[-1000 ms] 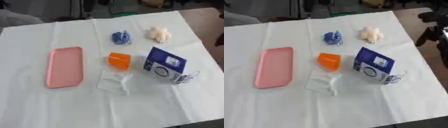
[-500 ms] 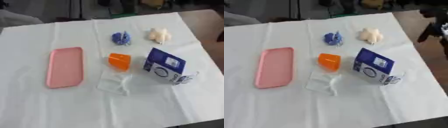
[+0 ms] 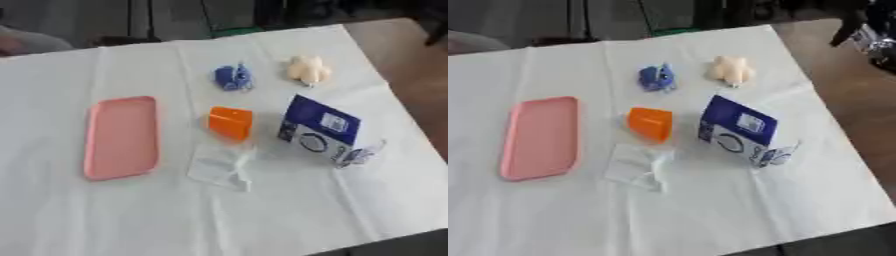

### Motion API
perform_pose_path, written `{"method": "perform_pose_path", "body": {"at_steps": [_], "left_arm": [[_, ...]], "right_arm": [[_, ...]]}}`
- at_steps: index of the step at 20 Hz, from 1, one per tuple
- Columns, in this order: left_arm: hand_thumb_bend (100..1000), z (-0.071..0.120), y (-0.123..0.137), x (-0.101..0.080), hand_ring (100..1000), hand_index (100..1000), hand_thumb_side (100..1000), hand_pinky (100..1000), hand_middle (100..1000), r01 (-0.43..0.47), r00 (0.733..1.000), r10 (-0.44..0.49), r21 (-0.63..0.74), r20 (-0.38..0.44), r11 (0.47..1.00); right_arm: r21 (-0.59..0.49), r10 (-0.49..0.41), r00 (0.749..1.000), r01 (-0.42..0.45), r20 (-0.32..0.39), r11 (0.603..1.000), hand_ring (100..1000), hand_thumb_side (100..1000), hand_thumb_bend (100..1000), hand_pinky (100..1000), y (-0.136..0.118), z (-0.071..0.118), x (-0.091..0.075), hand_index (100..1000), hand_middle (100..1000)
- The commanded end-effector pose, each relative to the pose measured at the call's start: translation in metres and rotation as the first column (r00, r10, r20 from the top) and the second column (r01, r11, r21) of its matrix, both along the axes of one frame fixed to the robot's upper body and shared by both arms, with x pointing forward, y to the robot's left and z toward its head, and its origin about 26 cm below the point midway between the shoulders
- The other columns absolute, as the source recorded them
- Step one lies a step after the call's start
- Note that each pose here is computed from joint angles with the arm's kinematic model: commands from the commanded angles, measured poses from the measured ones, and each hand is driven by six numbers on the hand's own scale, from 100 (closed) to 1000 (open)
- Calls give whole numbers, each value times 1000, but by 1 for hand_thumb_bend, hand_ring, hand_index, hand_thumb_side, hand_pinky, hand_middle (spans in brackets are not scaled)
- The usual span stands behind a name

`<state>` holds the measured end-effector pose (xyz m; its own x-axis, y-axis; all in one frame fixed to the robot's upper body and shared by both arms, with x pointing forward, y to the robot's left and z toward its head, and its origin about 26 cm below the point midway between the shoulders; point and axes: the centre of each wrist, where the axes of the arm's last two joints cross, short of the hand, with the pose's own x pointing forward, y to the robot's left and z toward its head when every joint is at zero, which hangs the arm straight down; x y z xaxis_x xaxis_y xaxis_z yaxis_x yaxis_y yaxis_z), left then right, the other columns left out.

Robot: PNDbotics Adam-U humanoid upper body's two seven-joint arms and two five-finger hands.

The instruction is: Pick up objects on the table and place them in the box.

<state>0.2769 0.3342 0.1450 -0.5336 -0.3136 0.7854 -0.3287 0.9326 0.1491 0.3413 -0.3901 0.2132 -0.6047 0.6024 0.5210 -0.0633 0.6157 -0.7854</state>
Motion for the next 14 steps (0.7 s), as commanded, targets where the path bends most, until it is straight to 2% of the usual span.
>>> {"method": "perform_pose_path", "body": {"at_steps": [1, 3, 4, 5, 12, 13, 14], "left_arm": [[172, 7, 2, 0, 623, 833, 901, 627, 698, 13, 1000, -13, 31, 15, 999], [172, 7, 1, 0, 623, 833, 901, 627, 698, 20, 1000, -21, 32, 13, 999], [172, 7, 0, 1, 623, 833, 901, 627, 698, 23, 1000, -24, 32, 12, 999], [171, 7, 0, 1, 624, 834, 901, 627, 699, 27, 1000, -27, 32, 12, 999], [170, 6, -1, 0, 624, 834, 902, 627, 699, 33, 999, -33, 32, 8, 999], [170, 6, -1, 0, 624, 834, 903, 627, 699, 35, 999, -35, 33, 7, 999], [170, 5, -1, 1, 624, 834, 903, 627, 699, 36, 999, -36, 34, 6, 999]], "right_arm": [[-121, -2, 1000, -1, -24, 993, 563, 709, 204, 626, -11, 3, 10, 837, 891], [-166, 19, 999, -27, -51, 986, 591, 731, 270, 650, -9, -4, 18, 847, 898], [-187, 31, 997, -43, -66, 981, 591, 731, 270, 650, -7, -8, 23, 847, 898], [-211, 41, 996, -57, -81, 976, 640, 743, 350, 692, -6, -11, 27, 869, 911], [-361, 72, 985, -125, -155, 924, 703, 767, 451, 729, 1, -18, 45, 888, 919], [-376, 71, 984, -128, -161, 918, 732, 782, 519, 746, 2, -20, 46, 892, 918], [-390, 70, 984, -130, -165, 912, 732, 782, 519, 746, 4, -21, 48, 892, 918]]}}
